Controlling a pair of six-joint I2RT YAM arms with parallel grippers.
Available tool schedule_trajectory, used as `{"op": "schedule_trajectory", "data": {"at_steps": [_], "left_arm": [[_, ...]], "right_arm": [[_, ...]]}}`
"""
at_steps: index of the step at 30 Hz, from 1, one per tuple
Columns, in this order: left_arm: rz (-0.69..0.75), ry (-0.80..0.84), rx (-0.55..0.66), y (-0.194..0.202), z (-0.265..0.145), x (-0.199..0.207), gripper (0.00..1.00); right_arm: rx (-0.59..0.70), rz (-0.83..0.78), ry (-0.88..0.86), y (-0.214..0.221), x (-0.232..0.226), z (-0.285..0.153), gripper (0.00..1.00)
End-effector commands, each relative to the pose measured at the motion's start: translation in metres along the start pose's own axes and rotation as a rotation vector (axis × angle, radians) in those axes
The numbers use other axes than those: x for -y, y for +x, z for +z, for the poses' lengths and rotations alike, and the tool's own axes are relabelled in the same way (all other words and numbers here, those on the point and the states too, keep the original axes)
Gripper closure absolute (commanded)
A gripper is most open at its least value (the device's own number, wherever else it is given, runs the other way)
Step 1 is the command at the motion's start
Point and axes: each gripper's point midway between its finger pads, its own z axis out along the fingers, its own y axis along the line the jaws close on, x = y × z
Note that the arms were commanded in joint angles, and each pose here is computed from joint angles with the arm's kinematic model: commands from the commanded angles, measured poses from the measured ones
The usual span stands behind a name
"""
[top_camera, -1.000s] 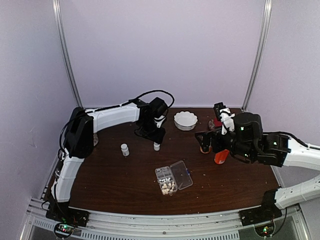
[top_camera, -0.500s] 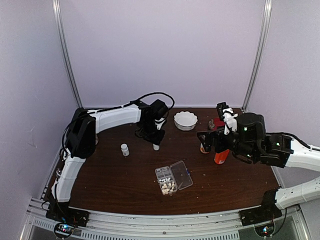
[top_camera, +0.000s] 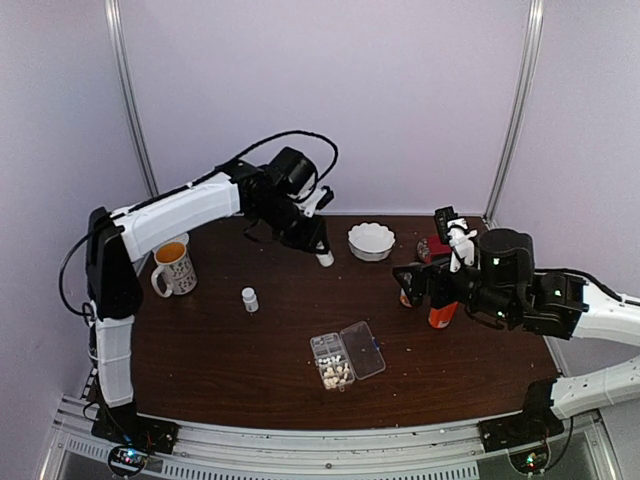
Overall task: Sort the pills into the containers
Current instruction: Pick up the pill bottle from the center of the board, then pass from the left arm to the right
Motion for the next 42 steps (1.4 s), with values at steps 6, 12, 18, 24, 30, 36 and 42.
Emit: {"op": "schedule_trajectory", "data": {"at_steps": [6, 12, 18, 24, 30, 36, 42], "left_arm": [[0.044, 0.499, 0.295, -0.038, -0.153, 0.097, 0.81], [0.103, 0.743, 0.26, -0.018, -0.205, 0.146, 0.82], [0.152, 0.86, 0.263, -0.005, -0.235, 0.175, 0.82], [0.171, 0.922, 0.256, 0.005, -0.253, 0.191, 0.82], [0.177, 0.945, 0.239, 0.017, -0.262, 0.202, 0.82], [0.181, 0.934, 0.249, 0.021, -0.264, 0.2, 0.82], [0.178, 0.928, 0.252, 0.022, -0.263, 0.199, 0.82]], "right_arm": [[0.264, 0.042, -0.345, -0.036, -0.044, -0.035, 0.11], [0.362, -0.097, -0.538, -0.05, -0.076, -0.06, 0.15], [0.474, -0.286, -0.572, -0.058, -0.096, -0.074, 0.19], [0.59, -0.317, -0.517, -0.078, -0.099, -0.079, 0.21], [0.645, -0.323, -0.574, -0.093, -0.116, -0.085, 0.28], [0.644, -0.334, -0.623, -0.1, -0.133, -0.087, 0.35], [0.65, -0.346, -0.642, -0.101, -0.144, -0.089, 0.38]]}}
